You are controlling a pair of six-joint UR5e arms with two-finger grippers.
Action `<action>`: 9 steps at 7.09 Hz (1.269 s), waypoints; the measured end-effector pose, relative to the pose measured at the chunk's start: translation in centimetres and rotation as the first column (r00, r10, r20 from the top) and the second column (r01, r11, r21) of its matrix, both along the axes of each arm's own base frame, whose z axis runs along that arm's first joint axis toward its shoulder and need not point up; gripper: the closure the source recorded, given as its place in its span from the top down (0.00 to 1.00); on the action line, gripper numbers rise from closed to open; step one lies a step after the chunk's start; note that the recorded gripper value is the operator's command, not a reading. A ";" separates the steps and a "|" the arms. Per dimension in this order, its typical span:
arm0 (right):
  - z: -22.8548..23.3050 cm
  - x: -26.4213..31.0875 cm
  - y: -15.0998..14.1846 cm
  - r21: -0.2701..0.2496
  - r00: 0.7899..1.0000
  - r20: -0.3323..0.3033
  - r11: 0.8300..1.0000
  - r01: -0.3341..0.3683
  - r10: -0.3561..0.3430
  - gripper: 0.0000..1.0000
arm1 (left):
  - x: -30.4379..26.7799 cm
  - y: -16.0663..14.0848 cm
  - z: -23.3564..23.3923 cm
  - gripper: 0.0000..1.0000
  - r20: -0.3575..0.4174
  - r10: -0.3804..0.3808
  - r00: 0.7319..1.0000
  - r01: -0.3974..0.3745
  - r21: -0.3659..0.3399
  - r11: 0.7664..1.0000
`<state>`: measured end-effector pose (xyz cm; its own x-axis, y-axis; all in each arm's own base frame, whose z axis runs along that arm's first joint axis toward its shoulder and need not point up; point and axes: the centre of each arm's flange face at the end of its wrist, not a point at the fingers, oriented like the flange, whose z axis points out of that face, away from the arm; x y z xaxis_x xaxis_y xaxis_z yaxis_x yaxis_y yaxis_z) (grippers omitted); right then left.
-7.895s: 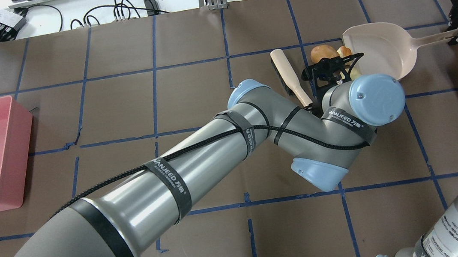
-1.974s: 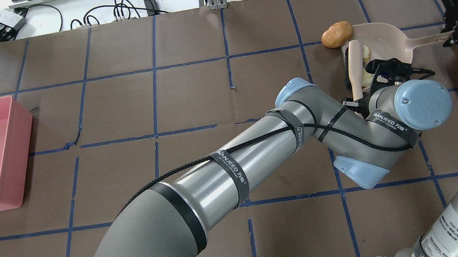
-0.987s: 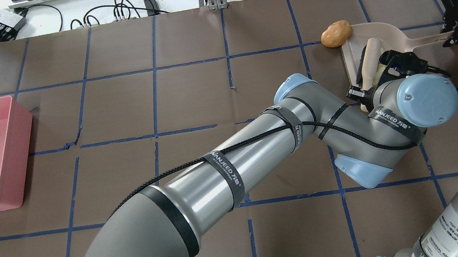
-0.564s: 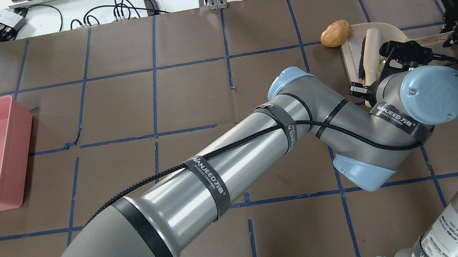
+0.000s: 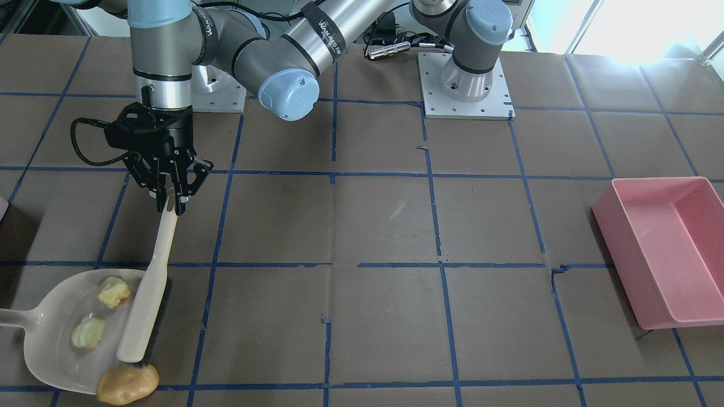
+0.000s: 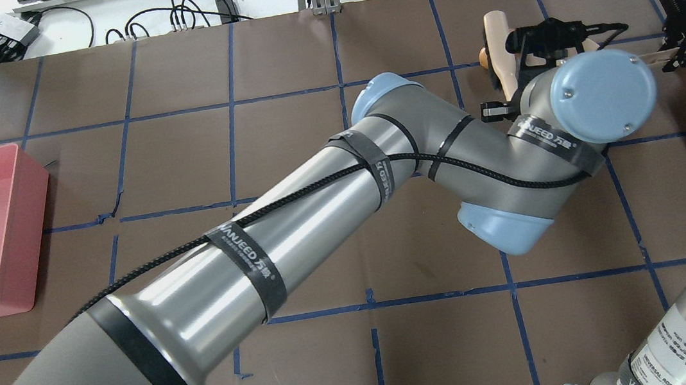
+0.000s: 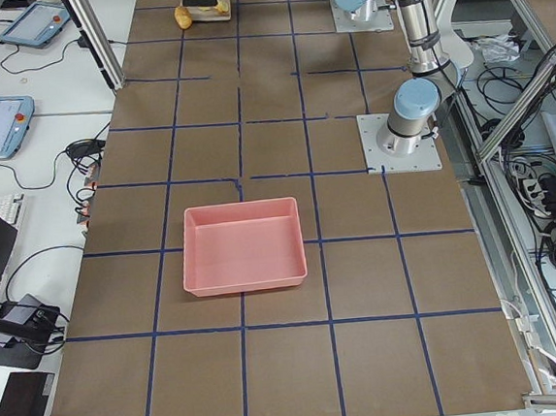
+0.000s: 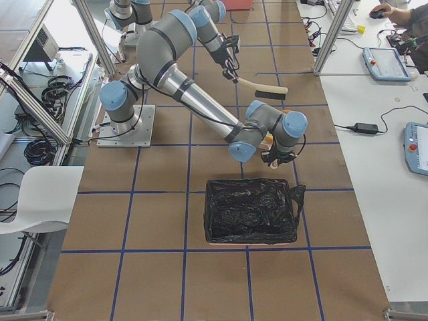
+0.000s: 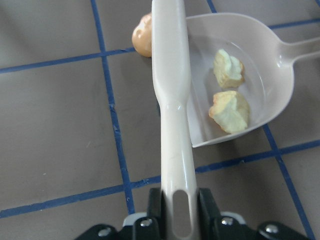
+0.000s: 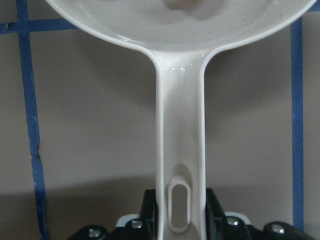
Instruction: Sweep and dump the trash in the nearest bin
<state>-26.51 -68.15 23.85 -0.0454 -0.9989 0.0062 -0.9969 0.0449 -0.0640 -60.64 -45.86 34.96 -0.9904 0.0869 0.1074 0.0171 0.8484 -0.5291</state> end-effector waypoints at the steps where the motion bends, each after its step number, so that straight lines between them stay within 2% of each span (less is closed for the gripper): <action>1: 0.0 0.0 0.0 0.000 1.000 0.001 1.000 0.000 0.000 0.00 | 1.9 -2.7 0.2 0.00 -0.018 0.047 0.999 -0.047 0.008 0.999; 2: 0.0 0.0 0.0 0.000 1.000 0.001 1.000 0.000 0.000 0.00 | 3.4 -5.3 -0.6 0.00 -0.024 0.076 0.997 -0.076 0.025 0.997; 4: 0.1 0.0 -0.1 -0.011 1.000 -0.008 1.000 0.014 -0.014 0.00 | 3.2 -9.0 -4.4 0.00 -0.001 0.062 0.998 -0.062 0.049 0.997; 7: 0.7 0.7 -0.4 0.000 0.997 -0.051 0.998 0.056 -0.056 0.00 | 1.5 -11.9 -6.2 0.00 0.064 -0.076 0.995 0.075 0.023 0.997; 9: 0.9 1.2 -0.6 0.002 0.997 -0.060 0.999 0.054 -0.054 0.00 | 1.7 -12.4 -6.8 0.00 0.079 -0.117 0.990 0.115 0.035 0.993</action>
